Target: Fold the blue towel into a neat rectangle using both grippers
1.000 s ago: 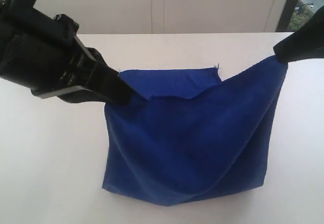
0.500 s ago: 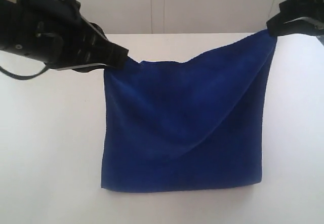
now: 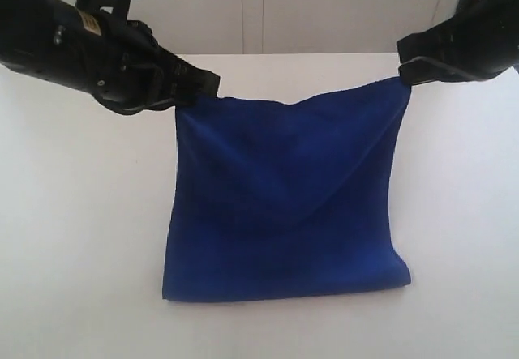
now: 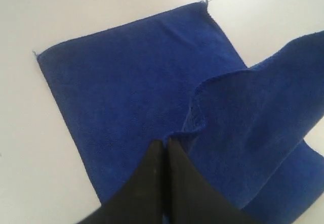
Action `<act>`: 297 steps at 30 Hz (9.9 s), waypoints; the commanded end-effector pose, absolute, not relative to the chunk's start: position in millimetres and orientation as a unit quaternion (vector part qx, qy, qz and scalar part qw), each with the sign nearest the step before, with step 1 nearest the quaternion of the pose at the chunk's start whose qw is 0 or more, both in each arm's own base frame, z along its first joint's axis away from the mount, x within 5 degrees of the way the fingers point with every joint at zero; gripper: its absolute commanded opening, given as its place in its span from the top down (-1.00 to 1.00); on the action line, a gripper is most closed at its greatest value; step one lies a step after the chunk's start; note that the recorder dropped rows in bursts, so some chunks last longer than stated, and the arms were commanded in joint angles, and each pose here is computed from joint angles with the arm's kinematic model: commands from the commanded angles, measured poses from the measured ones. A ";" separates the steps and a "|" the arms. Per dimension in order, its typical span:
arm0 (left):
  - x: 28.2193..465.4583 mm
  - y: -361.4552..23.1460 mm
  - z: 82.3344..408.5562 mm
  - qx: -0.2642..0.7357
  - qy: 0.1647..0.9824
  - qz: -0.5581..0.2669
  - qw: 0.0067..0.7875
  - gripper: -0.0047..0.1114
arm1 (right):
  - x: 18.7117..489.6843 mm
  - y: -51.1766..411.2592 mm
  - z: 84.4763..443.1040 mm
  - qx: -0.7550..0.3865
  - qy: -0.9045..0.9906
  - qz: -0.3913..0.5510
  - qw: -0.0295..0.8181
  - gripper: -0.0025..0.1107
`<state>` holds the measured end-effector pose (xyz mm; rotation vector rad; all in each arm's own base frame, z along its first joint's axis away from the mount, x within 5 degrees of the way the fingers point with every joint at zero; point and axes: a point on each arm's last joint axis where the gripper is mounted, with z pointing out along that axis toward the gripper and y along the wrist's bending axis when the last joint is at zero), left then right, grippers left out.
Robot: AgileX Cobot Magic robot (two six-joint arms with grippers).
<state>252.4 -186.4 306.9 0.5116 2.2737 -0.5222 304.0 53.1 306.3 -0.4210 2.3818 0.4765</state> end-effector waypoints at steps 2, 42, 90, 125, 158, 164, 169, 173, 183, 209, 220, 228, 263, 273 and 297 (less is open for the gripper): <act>273.7 -184.2 286.6 0.160 0.898 -0.202 0.357 0.92 | 324.5 55.4 279.0 -0.147 0.919 0.185 0.316 0.96; 402.0 -193.7 260.1 0.064 0.891 -0.205 0.400 0.92 | 454.4 65.8 244.9 -0.141 0.910 0.175 0.349 0.96; 451.5 -192.7 161.4 0.040 0.895 -0.168 0.410 -0.03 | 498.3 80.6 164.1 -0.127 0.906 0.112 0.388 0.11; 290.1 -206.3 227.4 0.251 0.944 -0.162 0.141 0.92 | 315.2 82.4 235.6 -0.134 0.966 0.181 0.130 0.96; 266.2 -198.4 148.9 0.199 0.965 -0.148 0.082 0.92 | 299.9 79.2 142.2 -0.081 0.979 0.172 0.079 0.96; 266.2 -198.4 148.9 0.199 0.965 -0.148 0.082 0.92 | 299.6 75.9 130.8 -0.073 0.984 0.152 0.055 0.96; 266.4 -197.9 148.8 0.202 0.965 -0.144 0.083 0.92 | 298.9 76.2 128.4 -0.072 0.984 0.154 0.048 0.96; 266.4 -197.8 148.7 0.203 0.965 -0.144 0.083 0.92 | 298.4 76.8 128.6 -0.069 0.984 0.157 0.045 0.96; 266.7 -194.9 147.9 0.217 0.964 -0.126 0.083 0.92 | 297.5 78.5 128.9 -0.065 0.983 0.164 0.040 0.96; 266.3 -194.0 162.0 0.223 0.960 -0.130 0.105 0.92 | 293.0 83.9 188.7 -0.080 0.970 0.172 0.150 0.96; 259.7 -189.6 204.9 0.228 0.947 -0.152 0.166 0.92 | 276.5 80.0 220.1 -0.131 0.962 0.161 0.175 0.96; 236.0 -175.4 257.2 0.363 0.893 -0.141 0.225 0.92 | 272.5 81.1 222.1 -0.131 0.963 0.170 0.162 0.96; 226.4 -171.7 252.8 0.470 0.856 -0.120 0.182 0.92 | 272.6 81.2 222.2 -0.130 0.963 0.171 0.163 0.96; 226.4 -171.6 251.7 0.501 0.838 -0.114 0.184 0.92 | 272.6 81.2 222.2 -0.130 0.963 0.171 0.163 0.96; 219.5 -168.8 249.4 0.550 0.814 -0.111 0.148 0.92 | 272.6 81.2 222.2 -0.130 0.963 0.171 0.163 0.96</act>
